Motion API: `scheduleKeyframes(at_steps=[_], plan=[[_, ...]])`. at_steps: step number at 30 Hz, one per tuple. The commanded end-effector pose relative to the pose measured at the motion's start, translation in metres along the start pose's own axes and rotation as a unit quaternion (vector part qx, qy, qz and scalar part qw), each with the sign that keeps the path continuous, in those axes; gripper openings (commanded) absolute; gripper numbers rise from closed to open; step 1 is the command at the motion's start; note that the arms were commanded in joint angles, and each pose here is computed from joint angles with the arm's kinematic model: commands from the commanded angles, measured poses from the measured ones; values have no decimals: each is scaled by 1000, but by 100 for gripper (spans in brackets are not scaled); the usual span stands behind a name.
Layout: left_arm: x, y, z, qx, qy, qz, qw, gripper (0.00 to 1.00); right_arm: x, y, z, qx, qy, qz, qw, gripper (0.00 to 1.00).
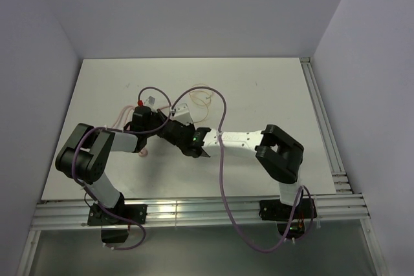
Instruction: Insert the plug
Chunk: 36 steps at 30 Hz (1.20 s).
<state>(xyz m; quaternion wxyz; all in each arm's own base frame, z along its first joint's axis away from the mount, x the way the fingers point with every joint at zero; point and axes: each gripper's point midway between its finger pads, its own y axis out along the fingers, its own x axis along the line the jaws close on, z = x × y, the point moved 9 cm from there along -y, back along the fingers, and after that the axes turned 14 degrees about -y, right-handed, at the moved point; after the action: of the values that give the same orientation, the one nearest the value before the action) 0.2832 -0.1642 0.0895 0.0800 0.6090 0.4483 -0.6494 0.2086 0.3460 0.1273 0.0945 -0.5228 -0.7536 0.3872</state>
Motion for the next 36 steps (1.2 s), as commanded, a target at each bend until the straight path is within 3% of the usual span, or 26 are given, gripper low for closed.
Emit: scheduleKeyframes(at_steps=[1, 14, 19, 23, 25, 29, 31, 33, 34, 36], plan=[[45, -8, 21, 39, -21, -110, 993, 0, 5, 24, 75, 107, -29, 12, 994, 0], [42, -11, 21, 40, -17, -105, 993, 0, 4, 16, 34, 76, -58, -40, 995, 2], [41, -13, 21, 36, -15, -106, 994, 0, -2, 7, 23, 54, -50, -61, 995, 30], [41, -12, 21, 38, -15, -105, 994, 0, -8, 0, 8, 38, -42, -69, 996, 62], [40, -12, 21, 39, -16, -103, 994, 0, -11, -4, -1, 29, -43, -68, 996, 70], [36, -12, 19, 36, -13, -100, 994, 1, -23, -23, -20, 5, -27, -73, 997, 73], [33, -15, 18, 33, -9, -101, 994, 4, -28, -34, -25, -1, -19, -80, 997, 76], [31, -18, 17, 27, -5, -107, 994, 16, -40, -48, -28, -4, -10, -80, 997, 76], [26, -21, 15, 20, 2, -101, 995, 30, -44, -52, -27, -2, -6, -78, 997, 76], [24, -26, 14, 9, 7, -104, 995, 44, -61, -63, -22, 1, 3, -68, 998, 76]])
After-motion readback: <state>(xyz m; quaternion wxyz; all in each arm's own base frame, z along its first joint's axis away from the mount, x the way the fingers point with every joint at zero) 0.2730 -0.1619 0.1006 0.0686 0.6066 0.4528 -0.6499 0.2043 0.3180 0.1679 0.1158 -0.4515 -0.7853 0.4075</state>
